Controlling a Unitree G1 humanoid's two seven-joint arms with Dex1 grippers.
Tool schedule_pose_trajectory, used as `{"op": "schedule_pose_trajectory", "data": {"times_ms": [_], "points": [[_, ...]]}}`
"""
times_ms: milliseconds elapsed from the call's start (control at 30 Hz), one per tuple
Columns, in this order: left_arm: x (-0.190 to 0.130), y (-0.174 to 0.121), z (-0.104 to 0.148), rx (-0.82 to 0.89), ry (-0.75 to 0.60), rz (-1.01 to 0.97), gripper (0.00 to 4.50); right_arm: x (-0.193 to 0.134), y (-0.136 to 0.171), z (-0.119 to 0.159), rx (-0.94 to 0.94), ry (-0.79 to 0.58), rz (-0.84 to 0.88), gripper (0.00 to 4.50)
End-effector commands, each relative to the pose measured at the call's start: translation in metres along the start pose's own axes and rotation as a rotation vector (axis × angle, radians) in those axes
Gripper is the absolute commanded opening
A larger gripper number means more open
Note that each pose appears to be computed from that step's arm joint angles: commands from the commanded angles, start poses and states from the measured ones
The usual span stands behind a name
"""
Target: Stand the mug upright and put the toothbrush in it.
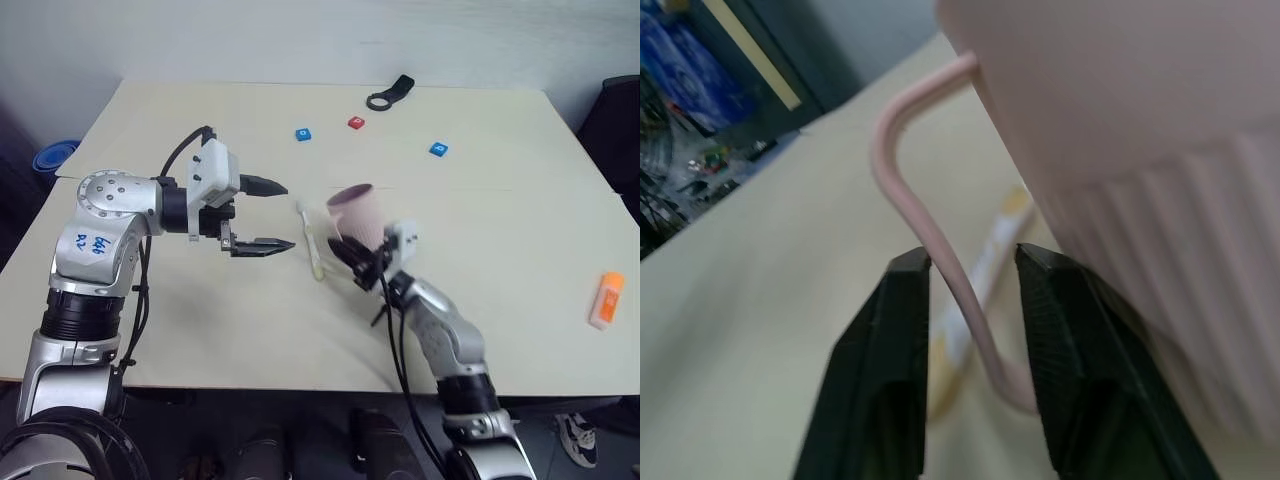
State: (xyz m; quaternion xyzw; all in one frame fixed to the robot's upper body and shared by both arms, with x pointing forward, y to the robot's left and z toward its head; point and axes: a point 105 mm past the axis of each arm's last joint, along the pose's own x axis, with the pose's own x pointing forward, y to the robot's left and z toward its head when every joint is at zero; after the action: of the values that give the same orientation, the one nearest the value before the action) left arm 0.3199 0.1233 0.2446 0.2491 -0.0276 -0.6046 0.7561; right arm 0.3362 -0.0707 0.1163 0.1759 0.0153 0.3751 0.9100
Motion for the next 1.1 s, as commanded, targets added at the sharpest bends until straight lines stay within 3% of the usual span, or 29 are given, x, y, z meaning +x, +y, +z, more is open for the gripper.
{"op": "schedule_pose_trajectory", "data": {"times_ms": [33,233,433,733,1100], "points": [[0.005,-0.006,0.010,0.035,-0.024,-0.044,4.50,-0.010,0.018,0.023,-0.079,-0.042,0.065,2.47],[0.010,-0.004,0.007,0.026,-0.029,-0.067,4.50,-0.022,0.032,0.027,-0.135,-0.008,0.087,4.37],[0.014,-0.002,0.001,0.013,-0.041,-0.070,4.50,-0.028,0.032,0.034,-0.194,0.016,0.061,4.37],[0.019,-0.002,0.000,0.012,-0.054,-0.073,4.50,-0.008,0.016,0.038,-0.297,0.071,0.029,4.37],[0.015,-0.004,-0.003,0.008,-0.043,-0.056,4.50,0.004,0.003,0.015,-0.324,0.180,0.001,0.85]]}}
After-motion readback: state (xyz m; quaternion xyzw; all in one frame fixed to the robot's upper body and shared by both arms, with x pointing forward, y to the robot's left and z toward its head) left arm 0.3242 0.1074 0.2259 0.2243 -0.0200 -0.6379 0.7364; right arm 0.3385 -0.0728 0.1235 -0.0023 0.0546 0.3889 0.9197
